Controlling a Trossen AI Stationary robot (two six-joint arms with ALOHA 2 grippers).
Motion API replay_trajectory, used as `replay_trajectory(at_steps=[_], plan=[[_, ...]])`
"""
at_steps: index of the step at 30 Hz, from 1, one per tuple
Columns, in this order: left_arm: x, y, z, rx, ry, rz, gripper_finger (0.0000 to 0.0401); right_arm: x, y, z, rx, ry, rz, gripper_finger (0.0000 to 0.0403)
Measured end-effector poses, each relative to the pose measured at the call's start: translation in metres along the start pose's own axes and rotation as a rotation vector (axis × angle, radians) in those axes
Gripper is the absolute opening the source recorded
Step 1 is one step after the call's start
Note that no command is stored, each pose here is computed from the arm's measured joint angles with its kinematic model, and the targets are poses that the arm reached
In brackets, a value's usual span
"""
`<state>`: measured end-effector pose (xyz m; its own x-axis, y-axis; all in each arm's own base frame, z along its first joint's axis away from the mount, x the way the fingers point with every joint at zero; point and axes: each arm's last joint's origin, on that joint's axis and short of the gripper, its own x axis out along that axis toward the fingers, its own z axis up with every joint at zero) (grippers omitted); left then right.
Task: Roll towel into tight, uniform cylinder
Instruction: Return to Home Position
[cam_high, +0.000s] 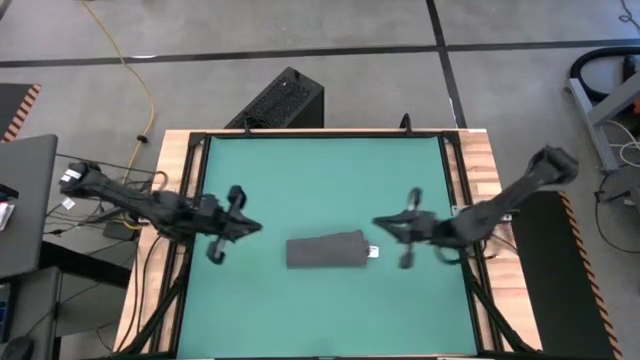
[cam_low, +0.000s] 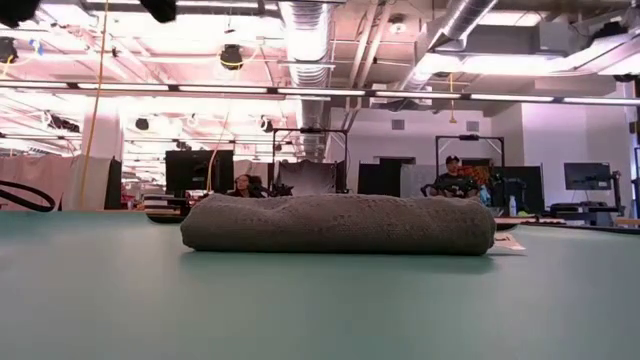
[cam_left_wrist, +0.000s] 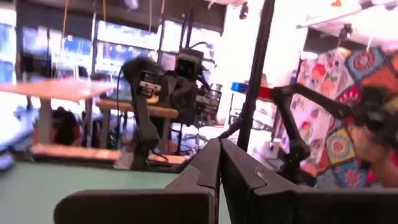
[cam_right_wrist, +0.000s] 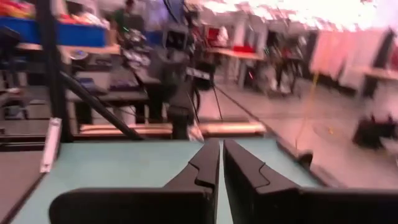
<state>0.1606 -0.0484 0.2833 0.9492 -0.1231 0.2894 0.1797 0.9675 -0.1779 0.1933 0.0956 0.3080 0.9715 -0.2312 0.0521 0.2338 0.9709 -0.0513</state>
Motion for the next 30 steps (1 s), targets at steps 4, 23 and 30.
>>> replay_trajectory(at_steps=[4,23,30], plan=[[-0.029,0.005,0.023,0.062,-0.056,0.083,0.0,-0.036,-0.026,0.021,-0.018,-0.018,0.038,0.0046],[-0.093,0.025,-0.017,0.065,-0.001,0.17,0.0,-0.064,-0.062,-0.094,0.2,-0.145,0.148,0.0047],[-0.092,0.025,-0.048,0.058,0.023,0.033,0.0,-0.068,-0.063,-0.116,0.208,-0.172,0.256,0.0047]])
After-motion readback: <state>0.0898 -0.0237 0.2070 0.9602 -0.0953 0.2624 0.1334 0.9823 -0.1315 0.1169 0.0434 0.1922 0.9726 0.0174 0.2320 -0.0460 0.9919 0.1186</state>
